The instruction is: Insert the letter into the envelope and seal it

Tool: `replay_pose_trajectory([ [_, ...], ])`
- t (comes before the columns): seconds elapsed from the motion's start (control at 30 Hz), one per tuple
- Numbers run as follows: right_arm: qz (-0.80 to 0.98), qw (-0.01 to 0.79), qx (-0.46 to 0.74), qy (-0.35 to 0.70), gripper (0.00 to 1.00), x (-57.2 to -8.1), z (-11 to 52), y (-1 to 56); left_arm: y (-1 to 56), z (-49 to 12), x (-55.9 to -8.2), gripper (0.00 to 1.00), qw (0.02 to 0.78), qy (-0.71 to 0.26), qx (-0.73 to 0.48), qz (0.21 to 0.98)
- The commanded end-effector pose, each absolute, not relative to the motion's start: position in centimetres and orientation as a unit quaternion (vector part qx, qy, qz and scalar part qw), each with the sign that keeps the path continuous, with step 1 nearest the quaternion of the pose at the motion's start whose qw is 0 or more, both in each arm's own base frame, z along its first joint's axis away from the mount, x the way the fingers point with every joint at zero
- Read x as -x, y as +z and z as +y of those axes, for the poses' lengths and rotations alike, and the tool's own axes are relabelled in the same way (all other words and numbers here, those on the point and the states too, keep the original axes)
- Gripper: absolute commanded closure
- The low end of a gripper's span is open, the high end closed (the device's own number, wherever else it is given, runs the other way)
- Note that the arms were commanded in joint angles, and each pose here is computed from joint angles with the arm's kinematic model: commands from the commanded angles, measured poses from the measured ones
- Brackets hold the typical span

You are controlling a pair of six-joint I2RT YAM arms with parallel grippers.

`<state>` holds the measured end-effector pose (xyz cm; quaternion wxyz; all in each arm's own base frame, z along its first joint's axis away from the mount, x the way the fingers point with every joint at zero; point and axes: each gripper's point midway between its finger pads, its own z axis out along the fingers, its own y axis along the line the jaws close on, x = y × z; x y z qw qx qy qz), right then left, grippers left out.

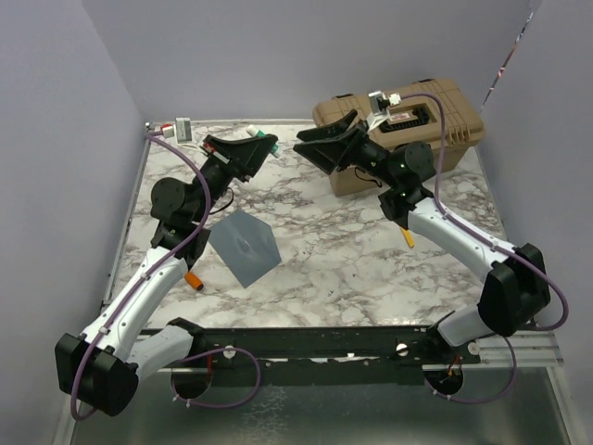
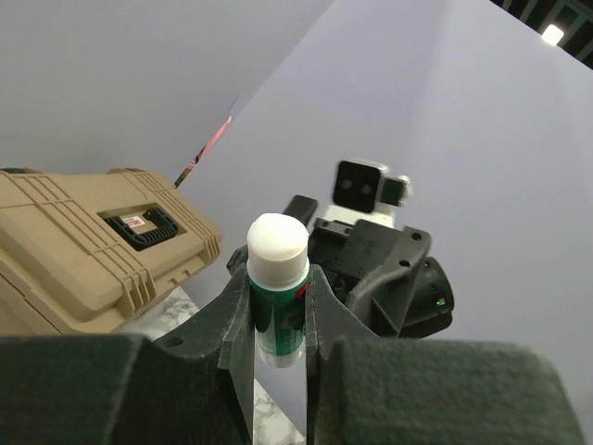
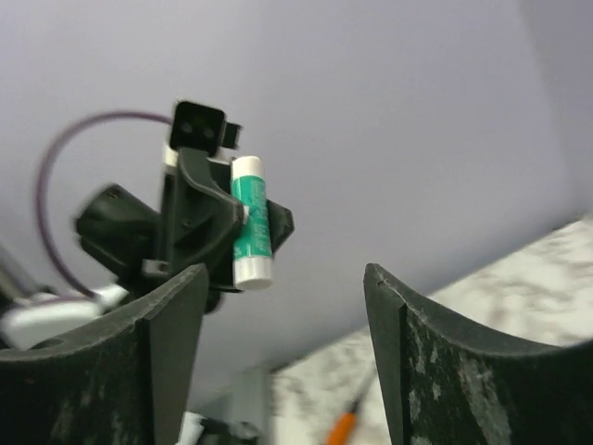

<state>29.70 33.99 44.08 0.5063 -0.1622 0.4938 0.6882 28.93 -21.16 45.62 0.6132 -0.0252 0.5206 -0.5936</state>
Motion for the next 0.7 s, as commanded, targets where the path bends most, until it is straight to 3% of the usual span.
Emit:
replay_pose_trajectory([
  [0.0, 0.5, 0.636, 0.315, 0.496, 0.28, -30.5, 35.0, 42.1, 47.2, -20.7, -29.4, 1.0, 0.617, -0.594, 0.044, 0.515],
  [0.23, 0.47, 0.714, 0.391, 0.343, 0.31, -30.7, 35.8, 42.3, 47.1, -20.7, -29.4, 1.0, 0.613, -0.594, 0.05, 0.518],
  [0.67, 0.439, 0.741, 0.386, 0.331, 0.49, -29.6, 37.6, 44.6, 46.1, -20.8, -29.7, 1.0, 0.608, -0.59, 0.053, 0.528],
])
